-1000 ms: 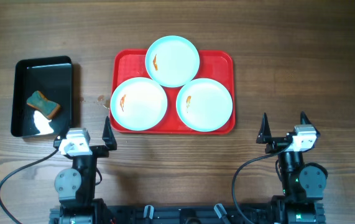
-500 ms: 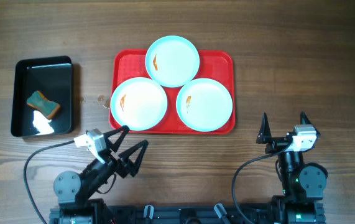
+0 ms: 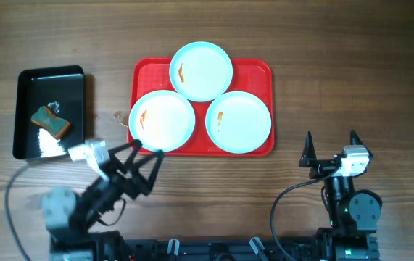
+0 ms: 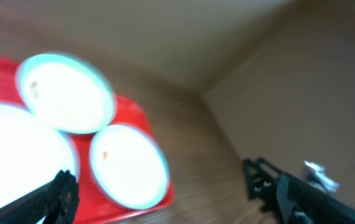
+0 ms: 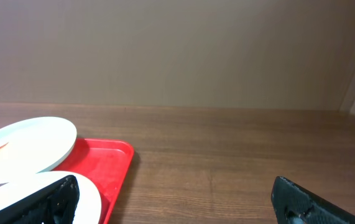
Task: Clean dirty plates on tray and stack at the side
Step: 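Move the left gripper to the green-orange sponge in the black tray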
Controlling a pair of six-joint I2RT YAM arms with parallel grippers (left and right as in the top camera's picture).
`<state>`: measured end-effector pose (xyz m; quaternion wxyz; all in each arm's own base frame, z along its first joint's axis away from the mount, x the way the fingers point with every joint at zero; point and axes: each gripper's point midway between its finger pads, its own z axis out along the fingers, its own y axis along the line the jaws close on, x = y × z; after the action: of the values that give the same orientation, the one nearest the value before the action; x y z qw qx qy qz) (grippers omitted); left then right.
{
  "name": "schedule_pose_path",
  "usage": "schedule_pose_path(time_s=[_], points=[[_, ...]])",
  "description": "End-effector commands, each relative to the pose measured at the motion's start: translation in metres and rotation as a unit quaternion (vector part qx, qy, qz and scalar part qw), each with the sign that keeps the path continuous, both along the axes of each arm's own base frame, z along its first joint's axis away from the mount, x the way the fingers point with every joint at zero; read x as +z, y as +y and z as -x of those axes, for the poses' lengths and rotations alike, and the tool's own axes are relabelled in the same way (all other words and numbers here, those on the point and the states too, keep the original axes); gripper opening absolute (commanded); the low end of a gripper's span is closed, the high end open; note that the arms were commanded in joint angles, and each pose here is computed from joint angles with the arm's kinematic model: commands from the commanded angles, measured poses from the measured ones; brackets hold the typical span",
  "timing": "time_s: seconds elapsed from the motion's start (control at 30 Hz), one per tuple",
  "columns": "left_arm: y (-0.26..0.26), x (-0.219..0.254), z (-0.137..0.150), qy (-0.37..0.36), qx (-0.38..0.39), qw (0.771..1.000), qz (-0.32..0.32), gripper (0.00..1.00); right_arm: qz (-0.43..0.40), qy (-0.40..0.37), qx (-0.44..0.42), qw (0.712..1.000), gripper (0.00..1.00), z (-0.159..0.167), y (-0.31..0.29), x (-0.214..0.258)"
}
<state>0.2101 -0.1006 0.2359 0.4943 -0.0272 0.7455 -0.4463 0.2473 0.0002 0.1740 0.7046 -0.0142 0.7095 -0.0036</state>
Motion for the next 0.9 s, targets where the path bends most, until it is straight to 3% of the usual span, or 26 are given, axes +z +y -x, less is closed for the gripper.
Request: schedule_pose_path(time_s=[0.0,0.1,0.2,0.37,0.5,0.63,0.67,0.87], points=[[0.030,0.016,-0.039,0.030,0.064,0.991,-0.113,1.00,0.006,-0.001,-0.004,1.000,1.00,0.000,-0.001,0.000],[0.071,0.012,-0.071,0.121,0.150,0.962,-0.193,1.00,0.006,-0.001,-0.004,1.000,1.00,0.000,-0.001,0.000],[0.125,0.000,-0.099,0.214,0.239,0.901,-0.292,1.00,0.006,-0.001,-0.004,1.000,1.00,0.000,-0.001,0.000],[0.148,-0.015,-0.135,0.307,0.273,0.875,-0.257,1.00,0.006,-0.001,-0.004,1.000,1.00,0.000,-0.001,0.000],[0.169,-0.033,-0.160,0.325,0.296,0.862,-0.252,1.00,0.006,-0.001,-0.004,1.000,1.00,0.000,-0.001,0.000],[0.211,-0.033,-0.163,0.324,0.369,0.830,-0.263,1.00,0.006,-0.001,-0.004,1.000,1.00,0.000,-0.001,0.000],[0.245,-0.035,-0.151,0.338,0.421,0.795,-0.276,1.00,0.006,-0.001,-0.004,1.000,1.00,0.000,-0.001,0.000],[0.290,-0.081,-0.126,0.425,0.434,0.757,-0.242,1.00,0.006,-0.001,-0.004,1.000,1.00,0.000,-0.001,0.000]])
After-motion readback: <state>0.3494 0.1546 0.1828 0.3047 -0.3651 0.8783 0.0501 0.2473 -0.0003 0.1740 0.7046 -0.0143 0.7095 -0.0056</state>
